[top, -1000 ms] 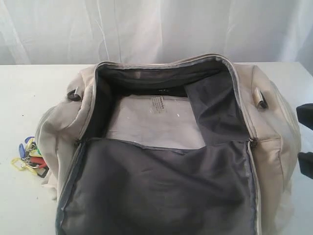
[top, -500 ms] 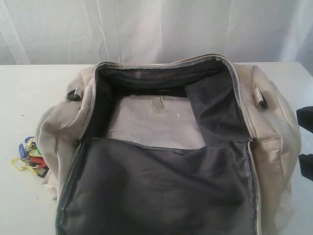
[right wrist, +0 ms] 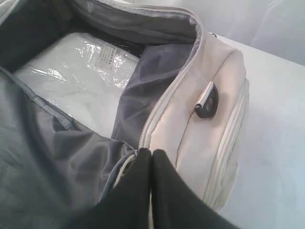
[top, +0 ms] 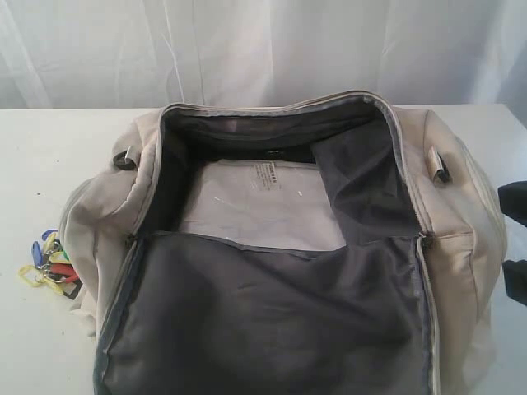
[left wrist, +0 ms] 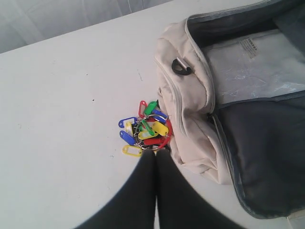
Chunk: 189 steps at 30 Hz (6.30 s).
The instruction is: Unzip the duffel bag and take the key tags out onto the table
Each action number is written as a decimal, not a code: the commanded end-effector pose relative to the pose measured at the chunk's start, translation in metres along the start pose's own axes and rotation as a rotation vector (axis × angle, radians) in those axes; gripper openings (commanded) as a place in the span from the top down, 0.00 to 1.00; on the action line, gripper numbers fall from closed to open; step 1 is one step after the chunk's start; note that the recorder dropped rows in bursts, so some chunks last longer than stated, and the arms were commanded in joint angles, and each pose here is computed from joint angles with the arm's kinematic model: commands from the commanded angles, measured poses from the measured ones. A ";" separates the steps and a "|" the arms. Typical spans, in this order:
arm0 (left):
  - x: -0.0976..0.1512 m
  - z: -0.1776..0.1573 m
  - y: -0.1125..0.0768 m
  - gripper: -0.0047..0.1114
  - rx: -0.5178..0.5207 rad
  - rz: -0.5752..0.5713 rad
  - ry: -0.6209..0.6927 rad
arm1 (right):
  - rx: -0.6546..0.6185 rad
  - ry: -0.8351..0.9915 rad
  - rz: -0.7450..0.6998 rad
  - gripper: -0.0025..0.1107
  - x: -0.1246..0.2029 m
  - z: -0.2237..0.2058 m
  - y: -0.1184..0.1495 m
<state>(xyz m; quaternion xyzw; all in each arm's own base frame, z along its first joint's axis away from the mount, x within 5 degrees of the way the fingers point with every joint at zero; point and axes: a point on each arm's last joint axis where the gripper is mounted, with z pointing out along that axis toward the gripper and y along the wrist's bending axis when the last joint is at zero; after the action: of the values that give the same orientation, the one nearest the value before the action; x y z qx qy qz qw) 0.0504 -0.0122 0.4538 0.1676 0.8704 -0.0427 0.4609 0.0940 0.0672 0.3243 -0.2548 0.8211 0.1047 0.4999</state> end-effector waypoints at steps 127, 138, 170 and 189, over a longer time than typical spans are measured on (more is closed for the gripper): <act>0.234 0.163 -0.016 0.96 -0.180 -0.175 -0.260 | 0.752 -0.568 0.353 0.98 0.048 -0.143 -0.023; 0.234 0.163 -0.016 0.96 -0.181 -0.174 -0.266 | 0.800 -0.508 0.362 0.98 0.059 -0.125 -0.026; 0.233 0.163 -0.016 0.96 -0.181 -0.174 -0.267 | 0.474 -0.359 0.213 0.98 0.148 0.003 -0.028; 0.233 0.163 -0.016 0.96 -0.181 -0.174 -0.267 | 0.333 -0.387 0.576 0.98 0.151 0.007 -0.021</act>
<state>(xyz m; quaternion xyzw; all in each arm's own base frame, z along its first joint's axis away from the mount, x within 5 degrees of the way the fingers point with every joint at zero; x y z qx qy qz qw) 0.0524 -0.0050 0.1696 0.0464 0.8137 -0.0221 0.5790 0.0560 0.0003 0.1932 0.0319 0.7549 0.0647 0.6519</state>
